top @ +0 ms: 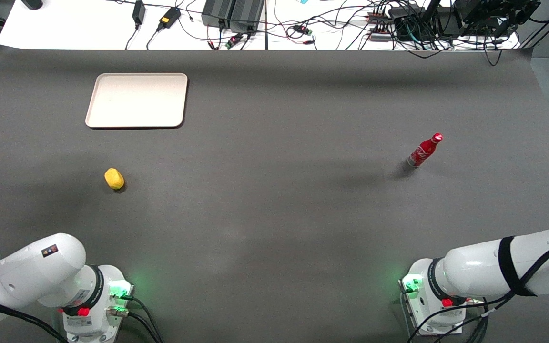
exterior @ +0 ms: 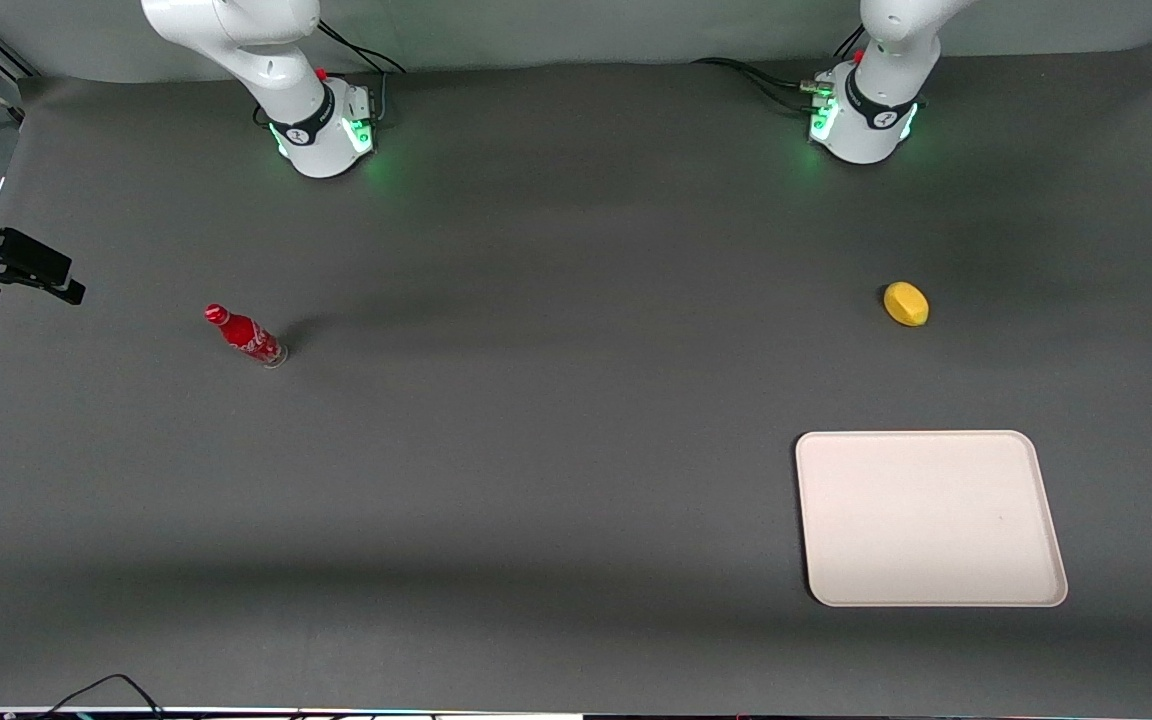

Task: Place red cookie box on tray
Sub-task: 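Lift the cookie box and carry it over the white tray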

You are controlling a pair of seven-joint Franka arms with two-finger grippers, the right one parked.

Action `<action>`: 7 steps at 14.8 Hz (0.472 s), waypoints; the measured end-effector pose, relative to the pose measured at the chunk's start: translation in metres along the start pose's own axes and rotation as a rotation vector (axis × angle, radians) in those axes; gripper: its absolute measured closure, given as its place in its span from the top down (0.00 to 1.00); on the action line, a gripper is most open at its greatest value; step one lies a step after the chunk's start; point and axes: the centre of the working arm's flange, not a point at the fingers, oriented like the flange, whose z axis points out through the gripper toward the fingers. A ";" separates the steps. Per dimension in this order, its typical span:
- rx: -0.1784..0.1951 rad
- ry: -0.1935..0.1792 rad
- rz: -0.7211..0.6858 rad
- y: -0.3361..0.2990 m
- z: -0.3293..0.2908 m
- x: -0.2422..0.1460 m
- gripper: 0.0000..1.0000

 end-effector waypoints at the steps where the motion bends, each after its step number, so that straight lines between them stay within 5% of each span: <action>1: 0.000 -0.005 -0.037 0.013 0.002 0.020 0.07; 4: 0.008 -0.025 -0.142 0.068 0.012 0.094 0.07; 7: 0.037 0.003 -0.195 0.107 0.037 0.163 0.07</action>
